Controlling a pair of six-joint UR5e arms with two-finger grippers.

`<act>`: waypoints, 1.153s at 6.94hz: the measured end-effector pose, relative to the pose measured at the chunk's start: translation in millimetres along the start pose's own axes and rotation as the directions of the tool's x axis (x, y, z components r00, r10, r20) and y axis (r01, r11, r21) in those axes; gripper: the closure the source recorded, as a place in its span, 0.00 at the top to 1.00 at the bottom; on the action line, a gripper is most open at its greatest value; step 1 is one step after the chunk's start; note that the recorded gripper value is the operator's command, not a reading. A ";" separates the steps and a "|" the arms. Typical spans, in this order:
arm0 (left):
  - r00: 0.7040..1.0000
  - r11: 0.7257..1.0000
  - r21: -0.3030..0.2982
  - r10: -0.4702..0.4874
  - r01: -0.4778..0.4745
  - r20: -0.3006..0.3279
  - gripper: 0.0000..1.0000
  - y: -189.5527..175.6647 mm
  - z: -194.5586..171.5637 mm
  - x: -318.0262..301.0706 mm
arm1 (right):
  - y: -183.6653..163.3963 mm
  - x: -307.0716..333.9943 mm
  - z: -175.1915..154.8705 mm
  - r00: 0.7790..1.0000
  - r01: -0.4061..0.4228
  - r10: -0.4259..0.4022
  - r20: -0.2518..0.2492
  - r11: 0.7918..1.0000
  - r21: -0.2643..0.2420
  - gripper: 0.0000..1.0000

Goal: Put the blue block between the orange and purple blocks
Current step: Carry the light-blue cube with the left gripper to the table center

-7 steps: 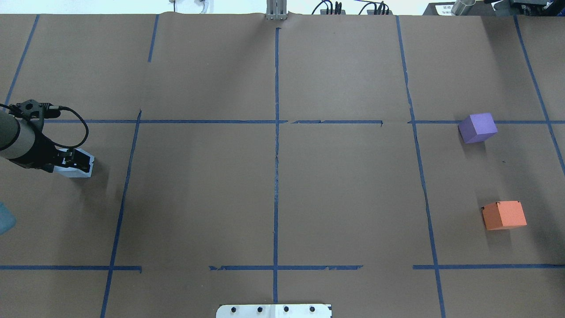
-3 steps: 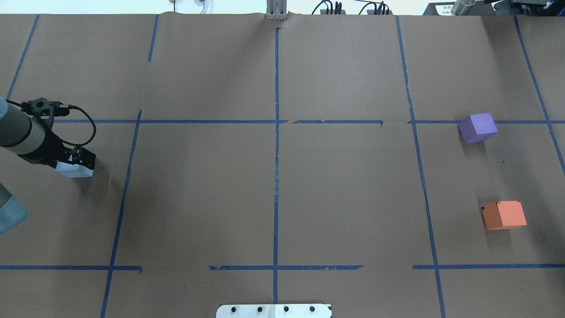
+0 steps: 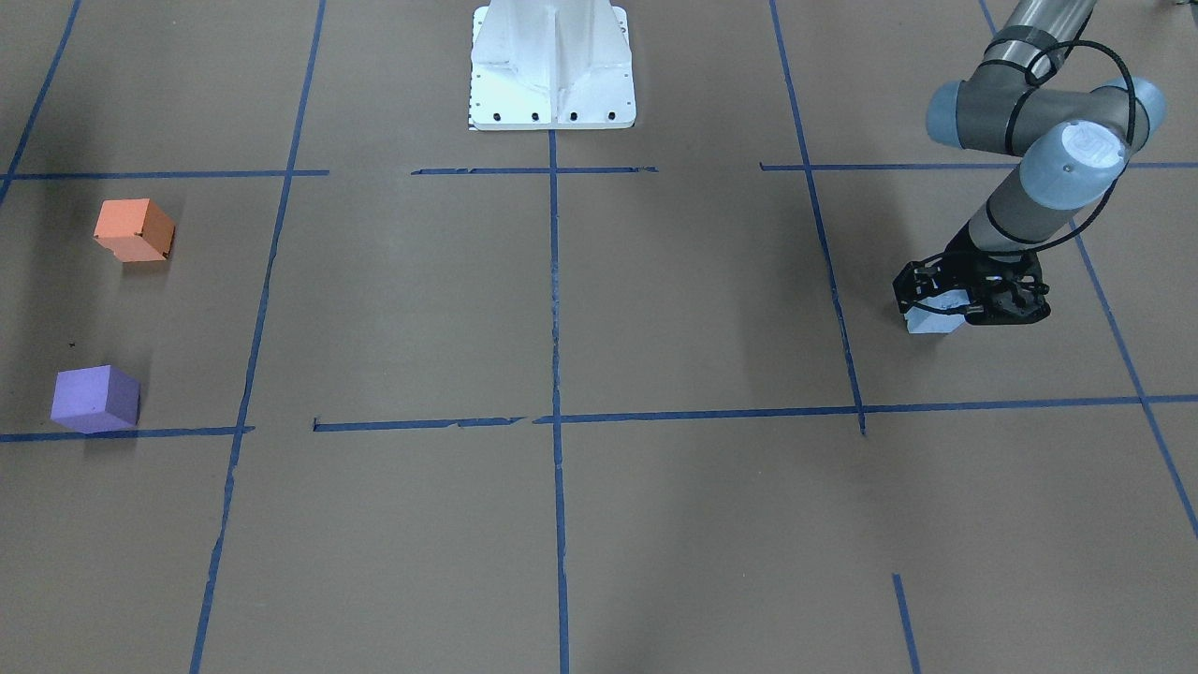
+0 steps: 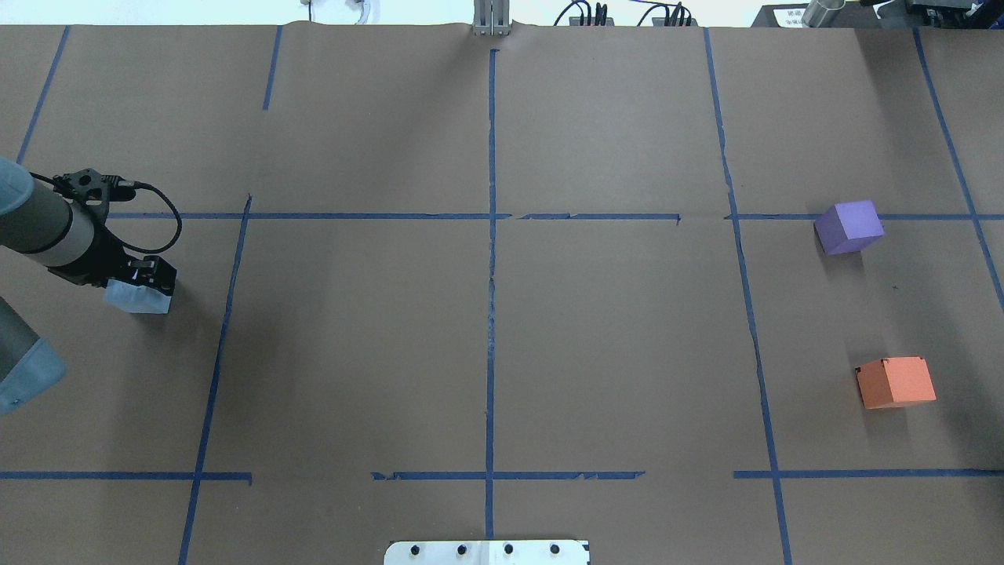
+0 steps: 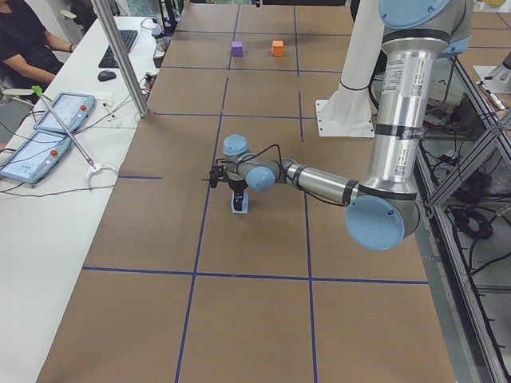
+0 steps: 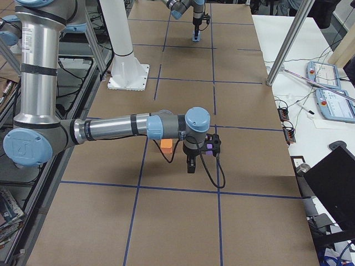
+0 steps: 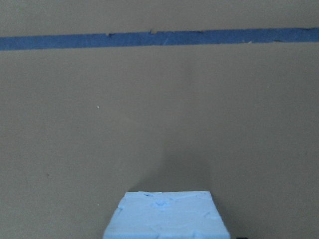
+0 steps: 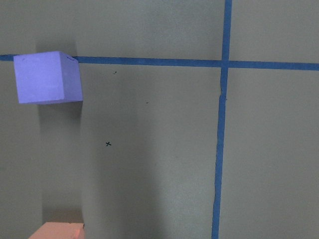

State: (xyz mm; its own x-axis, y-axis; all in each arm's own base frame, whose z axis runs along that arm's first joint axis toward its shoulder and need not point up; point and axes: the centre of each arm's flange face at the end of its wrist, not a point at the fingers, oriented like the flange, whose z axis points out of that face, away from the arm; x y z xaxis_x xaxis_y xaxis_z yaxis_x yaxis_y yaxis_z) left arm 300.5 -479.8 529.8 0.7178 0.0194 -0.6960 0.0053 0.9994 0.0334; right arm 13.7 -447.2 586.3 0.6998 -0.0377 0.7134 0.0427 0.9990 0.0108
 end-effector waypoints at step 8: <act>0.988 0.990 0.036 0.137 -0.134 -0.076 0.32 -30.7 -56.0 464.9 | 0.2 -1.3 0.4 1.000 -0.004 0.004 0.010 1.000 -0.003 1.00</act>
State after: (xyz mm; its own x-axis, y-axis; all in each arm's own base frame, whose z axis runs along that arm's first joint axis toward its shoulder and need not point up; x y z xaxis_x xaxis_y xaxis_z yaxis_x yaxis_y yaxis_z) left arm 595.0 -499.9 165.0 0.6570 0.1579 -0.7372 -0.0659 0.9861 0.1525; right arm 12.5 -447.0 585.7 0.6931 -0.0331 0.7201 0.0416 0.9991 0.0059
